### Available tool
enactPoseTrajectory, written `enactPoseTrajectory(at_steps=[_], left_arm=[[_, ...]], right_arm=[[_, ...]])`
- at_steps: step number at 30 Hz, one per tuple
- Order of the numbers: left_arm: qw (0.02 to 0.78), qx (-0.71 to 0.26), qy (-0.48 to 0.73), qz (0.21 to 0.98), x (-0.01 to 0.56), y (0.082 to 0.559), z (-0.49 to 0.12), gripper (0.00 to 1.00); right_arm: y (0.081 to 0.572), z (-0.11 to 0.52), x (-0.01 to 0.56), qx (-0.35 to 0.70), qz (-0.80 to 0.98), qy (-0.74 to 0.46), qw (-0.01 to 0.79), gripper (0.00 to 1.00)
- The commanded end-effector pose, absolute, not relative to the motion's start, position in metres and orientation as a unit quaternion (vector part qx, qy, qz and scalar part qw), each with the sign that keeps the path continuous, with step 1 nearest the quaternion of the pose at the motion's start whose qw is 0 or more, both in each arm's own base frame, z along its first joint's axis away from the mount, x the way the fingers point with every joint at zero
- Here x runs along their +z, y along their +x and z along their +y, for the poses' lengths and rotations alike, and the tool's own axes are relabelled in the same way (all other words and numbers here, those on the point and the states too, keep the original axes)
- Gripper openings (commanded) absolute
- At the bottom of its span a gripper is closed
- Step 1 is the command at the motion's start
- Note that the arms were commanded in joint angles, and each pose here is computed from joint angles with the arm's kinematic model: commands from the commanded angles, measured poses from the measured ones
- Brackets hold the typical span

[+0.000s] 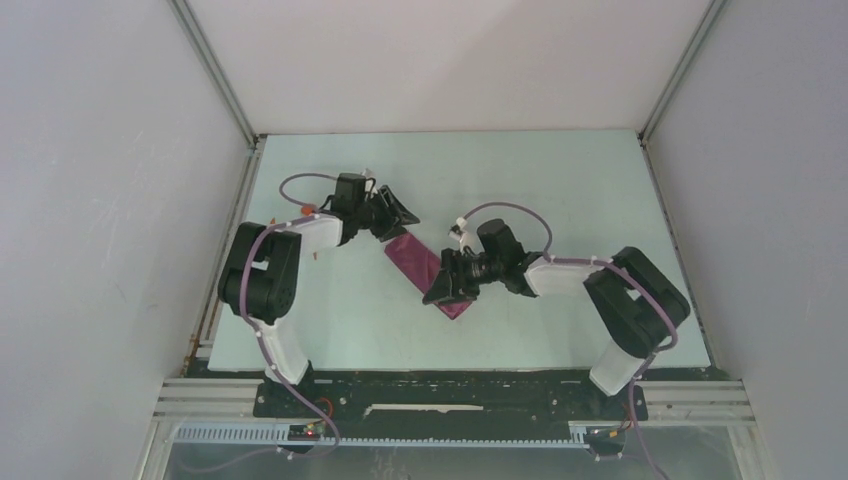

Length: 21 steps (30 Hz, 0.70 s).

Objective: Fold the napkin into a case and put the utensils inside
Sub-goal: Smooth out the smaller rectangle-folded napkin at the center of the board.

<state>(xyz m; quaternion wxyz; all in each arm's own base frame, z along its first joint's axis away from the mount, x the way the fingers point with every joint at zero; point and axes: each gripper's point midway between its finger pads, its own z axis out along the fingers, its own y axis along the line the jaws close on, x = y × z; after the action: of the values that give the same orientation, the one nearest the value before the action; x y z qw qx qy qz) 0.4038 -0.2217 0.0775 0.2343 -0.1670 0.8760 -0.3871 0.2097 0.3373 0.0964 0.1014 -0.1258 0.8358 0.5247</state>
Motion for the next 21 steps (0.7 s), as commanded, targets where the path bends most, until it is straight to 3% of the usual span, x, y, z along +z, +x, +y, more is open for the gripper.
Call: enactPoseTrajectory(at_steps=[1,5,11,17,21], left_arm=[[0.215,-0.363,-0.189,0.887,0.036,0.402,-0.217,0.57],[0.210,-0.346,-0.193,0.894,0.024,0.401,-0.212,0.57],[0.245,-0.322,-0.181,0.896,0.052,0.395,-0.199,0.58],[0.300,-0.296,-0.145,0.895,0.115,0.386,-0.181,0.66],[0.313,-0.250,-0.144,0.905,0.114,0.383,-0.161,0.72]], right_arm=[[0.208,0.331,0.054,0.488,0.862,-0.105,0.091,0.74],[0.204,0.314,0.033,0.437,0.887,-0.113,0.093,0.74],[0.207,0.287,0.051,0.351,0.919,-0.132,0.121,0.75],[0.198,0.297,0.081,0.311,0.924,-0.171,0.145,0.75],[0.198,0.300,0.089,0.313,0.924,-0.157,0.151,0.76]])
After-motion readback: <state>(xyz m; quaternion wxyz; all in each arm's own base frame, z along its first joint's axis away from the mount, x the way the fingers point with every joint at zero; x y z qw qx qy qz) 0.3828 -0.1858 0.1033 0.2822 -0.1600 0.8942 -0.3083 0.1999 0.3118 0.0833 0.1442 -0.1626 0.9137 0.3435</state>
